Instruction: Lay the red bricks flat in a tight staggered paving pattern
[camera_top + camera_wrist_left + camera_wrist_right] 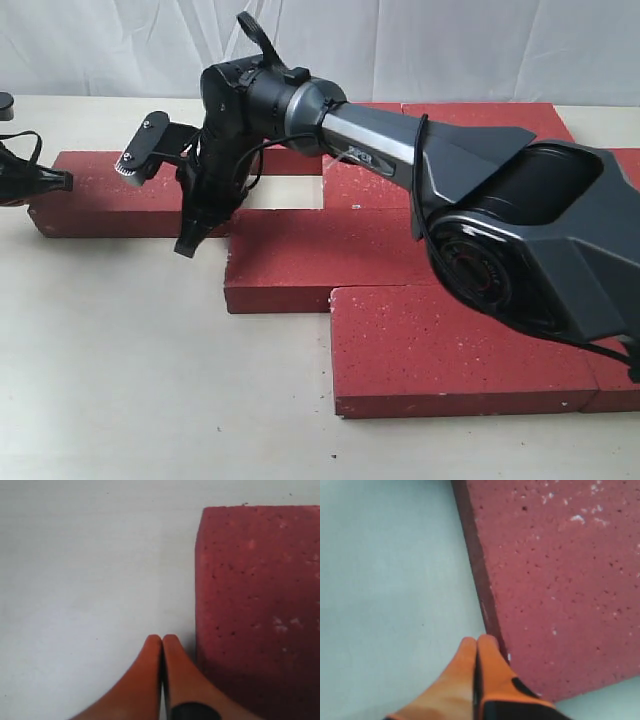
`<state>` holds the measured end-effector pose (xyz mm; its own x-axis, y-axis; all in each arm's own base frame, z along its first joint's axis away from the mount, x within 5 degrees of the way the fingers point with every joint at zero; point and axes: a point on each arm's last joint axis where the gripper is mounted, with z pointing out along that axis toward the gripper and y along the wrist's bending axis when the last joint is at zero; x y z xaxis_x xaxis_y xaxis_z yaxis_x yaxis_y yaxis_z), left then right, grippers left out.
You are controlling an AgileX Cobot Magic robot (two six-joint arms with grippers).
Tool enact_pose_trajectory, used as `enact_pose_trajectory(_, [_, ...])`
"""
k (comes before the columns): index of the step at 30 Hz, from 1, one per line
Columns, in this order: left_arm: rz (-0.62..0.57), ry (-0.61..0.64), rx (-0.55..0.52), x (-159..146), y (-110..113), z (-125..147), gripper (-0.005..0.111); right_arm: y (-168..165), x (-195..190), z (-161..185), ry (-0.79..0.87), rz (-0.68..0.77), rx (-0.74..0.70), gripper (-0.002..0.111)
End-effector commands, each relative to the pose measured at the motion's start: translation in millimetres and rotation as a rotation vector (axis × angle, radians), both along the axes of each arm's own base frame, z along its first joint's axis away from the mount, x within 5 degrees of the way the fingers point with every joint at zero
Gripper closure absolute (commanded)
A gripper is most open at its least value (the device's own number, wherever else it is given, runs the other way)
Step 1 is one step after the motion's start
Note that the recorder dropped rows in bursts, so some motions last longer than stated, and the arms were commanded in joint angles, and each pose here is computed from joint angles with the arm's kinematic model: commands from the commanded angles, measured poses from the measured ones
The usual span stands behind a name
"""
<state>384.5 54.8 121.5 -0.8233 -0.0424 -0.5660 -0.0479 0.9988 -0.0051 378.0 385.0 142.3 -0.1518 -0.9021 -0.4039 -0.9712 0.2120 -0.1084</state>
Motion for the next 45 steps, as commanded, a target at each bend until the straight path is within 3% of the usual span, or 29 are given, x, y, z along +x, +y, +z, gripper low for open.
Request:
enact_pose_trajectory(1, [-0.020,-0.022,0.014,3.3,-6.3,1.3,0.107,-1.1,1.5,3.3,0.005,-0.038,0.009,0.109])
enact_pose_trajectory(5, [-0.017,-0.033,0.020,4.0,-5.7,1.9,0.107,-3.8,-1.5,26.6,-0.004,-0.035,0.019,0.109])
enact_pose_trajectory(8, [-0.016,-0.035,0.020,4.2,-5.6,2.0,0.107,-9.3,6.7,61.0,-0.116,-0.059,0.079,0.109])
enact_pose_trajectory(11, [-0.016,-0.035,0.020,4.2,-5.6,2.0,0.107,-23.9,38.0,83.1,-0.251,-0.245,0.247,0.109])
enact_pose_trajectory(15, [-0.015,-0.038,0.022,4.4,-5.4,2.2,0.107,-40.2,64.3,70.4,-0.212,-0.369,0.334,0.109])
enact_pose_trajectory(22, [-0.014,-0.040,0.023,4.6,-5.3,2.3,0.107,-36.3,80.2,44.6,-0.156,-0.432,0.392,0.109])
enact_pose_trajectory(35, [-0.022,-0.050,0.037,5.4,-5.5,2.9,0.107,-41.4,61.9,15.7,0.077,-0.411,0.196,0.109])
enact_pose_trajectory(45, [-0.029,-0.048,0.040,5.1,-5.7,3.6,0.107,-39.8,59.4,2.7,0.085,-0.396,0.149,0.109])
